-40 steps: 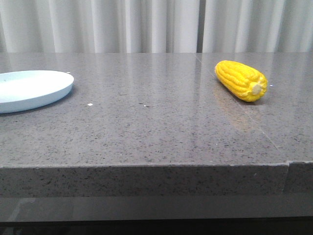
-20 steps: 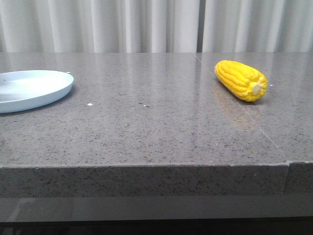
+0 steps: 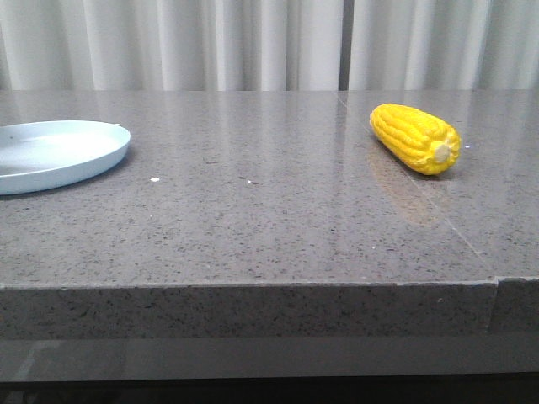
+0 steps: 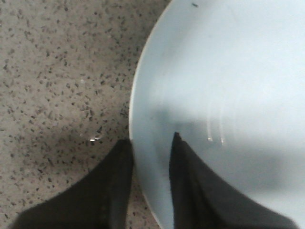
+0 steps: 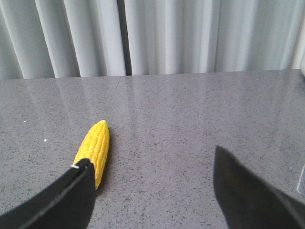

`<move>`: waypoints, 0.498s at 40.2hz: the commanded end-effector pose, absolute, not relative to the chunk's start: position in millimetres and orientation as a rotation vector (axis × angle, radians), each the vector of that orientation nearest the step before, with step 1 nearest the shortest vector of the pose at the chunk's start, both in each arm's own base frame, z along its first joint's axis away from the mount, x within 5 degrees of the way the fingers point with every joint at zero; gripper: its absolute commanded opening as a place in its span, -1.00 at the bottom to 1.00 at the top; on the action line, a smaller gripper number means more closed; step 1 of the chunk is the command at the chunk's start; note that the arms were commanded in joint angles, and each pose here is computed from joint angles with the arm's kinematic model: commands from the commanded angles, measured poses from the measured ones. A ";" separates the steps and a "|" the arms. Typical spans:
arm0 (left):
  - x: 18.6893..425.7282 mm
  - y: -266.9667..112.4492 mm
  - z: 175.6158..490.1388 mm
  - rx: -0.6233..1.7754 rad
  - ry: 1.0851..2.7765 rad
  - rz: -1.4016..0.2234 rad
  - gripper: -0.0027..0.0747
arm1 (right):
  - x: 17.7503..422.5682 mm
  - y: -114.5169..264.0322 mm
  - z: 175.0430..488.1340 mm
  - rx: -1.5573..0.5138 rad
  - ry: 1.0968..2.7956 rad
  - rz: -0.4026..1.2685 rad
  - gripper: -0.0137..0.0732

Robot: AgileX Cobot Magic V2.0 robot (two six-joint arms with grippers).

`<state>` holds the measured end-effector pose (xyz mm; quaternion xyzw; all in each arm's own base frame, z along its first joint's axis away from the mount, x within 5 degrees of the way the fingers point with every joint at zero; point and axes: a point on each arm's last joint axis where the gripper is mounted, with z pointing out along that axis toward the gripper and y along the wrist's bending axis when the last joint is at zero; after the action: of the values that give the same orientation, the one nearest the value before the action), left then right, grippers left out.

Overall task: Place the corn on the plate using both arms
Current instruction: 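Grip the pale blue plate rim with the left gripper and lift it, then carry the plate toward the table center and set it down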

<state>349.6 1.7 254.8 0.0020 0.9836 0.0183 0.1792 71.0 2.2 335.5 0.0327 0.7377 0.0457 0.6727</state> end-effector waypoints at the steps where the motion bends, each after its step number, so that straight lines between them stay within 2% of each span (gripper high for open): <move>1: 352.3 -1.0 280.0 0.009 2.657 0.040 -0.99 | 71.9 1.4 351.4 0.077 1.570 0.099 0.58; 6: 350.6 -2.6 293.3 -0.006 2.601 0.010 -0.98 | 71.9 1.4 351.4 0.077 1.570 0.099 0.58; 11: 347.5 -7.3 324.7 -0.043 2.505 -0.076 -0.98 | 71.9 1.4 351.4 0.077 1.570 0.099 0.58; 20: 343.2 -32.3 374.9 -0.031 2.367 -0.405 -0.98 | 71.9 1.4 351.4 0.077 1.570 0.099 0.58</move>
<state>350.3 -16.8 334.2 -0.0237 0.9485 -0.0965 0.3008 71.0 2.2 335.5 0.0327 0.7377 0.0457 0.6727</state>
